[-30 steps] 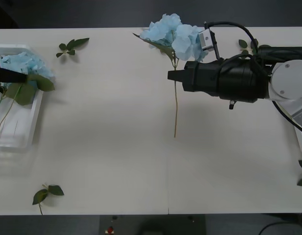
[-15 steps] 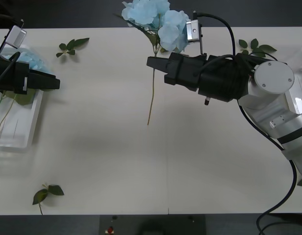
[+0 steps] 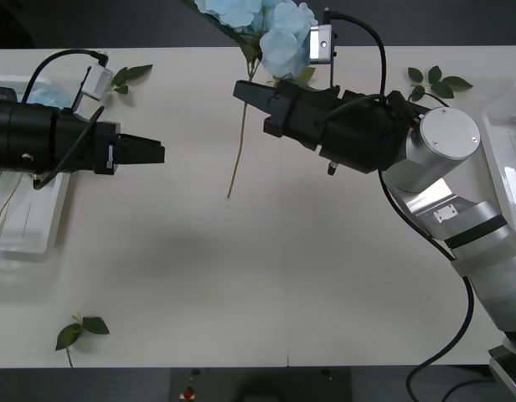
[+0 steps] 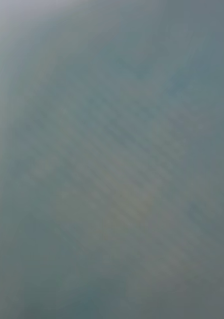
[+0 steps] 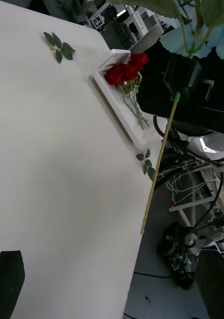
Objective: Put the red flowers into the right box and the blue flowers into the left box
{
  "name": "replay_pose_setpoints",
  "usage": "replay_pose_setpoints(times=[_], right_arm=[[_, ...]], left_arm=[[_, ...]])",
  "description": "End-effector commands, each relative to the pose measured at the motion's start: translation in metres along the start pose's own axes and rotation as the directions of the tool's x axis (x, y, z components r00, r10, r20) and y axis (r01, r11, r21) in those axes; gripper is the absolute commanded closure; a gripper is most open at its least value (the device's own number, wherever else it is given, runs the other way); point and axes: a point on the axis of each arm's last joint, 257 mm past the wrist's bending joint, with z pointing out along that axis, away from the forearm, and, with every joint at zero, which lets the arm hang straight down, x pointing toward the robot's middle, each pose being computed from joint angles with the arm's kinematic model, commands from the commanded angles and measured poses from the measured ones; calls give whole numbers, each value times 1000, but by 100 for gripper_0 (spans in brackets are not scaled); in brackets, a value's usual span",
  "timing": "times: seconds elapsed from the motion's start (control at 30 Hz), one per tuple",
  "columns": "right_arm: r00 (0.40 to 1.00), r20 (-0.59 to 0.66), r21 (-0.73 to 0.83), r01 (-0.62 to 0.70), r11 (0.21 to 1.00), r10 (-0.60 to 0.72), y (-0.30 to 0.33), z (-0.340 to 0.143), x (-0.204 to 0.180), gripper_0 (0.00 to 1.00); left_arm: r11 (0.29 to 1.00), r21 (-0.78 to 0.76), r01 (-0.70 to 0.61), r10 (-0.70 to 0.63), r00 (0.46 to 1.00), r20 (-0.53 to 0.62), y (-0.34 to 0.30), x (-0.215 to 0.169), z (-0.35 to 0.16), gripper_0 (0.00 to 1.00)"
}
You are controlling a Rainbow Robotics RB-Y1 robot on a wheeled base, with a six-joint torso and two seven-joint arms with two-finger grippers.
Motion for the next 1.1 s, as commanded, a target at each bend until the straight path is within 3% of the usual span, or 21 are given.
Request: replay_pose_setpoints(times=[0.03,0.7,0.87,0.93,1.0,1.03,1.1], right_arm=[[998,22,-46,65,997,-64,21,13,-20,100],[998,15,-51,63,997,-62,21,14,-17,100],[998,15,-51,63,997,-62,21,14,-17,100],[998,15,-51,64,997,-64,22,14,-17,100],[998,15,-51,62,997,-61,22,14,-17,100],[998,15,-52,63,997,-62,22,14,-17,100],[998,15,-51,62,997,-61,22,14,-17,100]], left_arm=[[994,42,-99,97,995,30,-20,-25,21,0],[979,174,-101,96,995,37,-57,-22,93,0],[978,179,-104,99,994,39,-60,-21,104,7],[978,182,-106,100,994,40,-62,-22,110,15],[977,184,-105,99,994,42,-63,-22,115,34],[977,186,-105,99,994,42,-64,-22,118,60],[977,187,-104,97,994,46,-65,-22,120,100]])
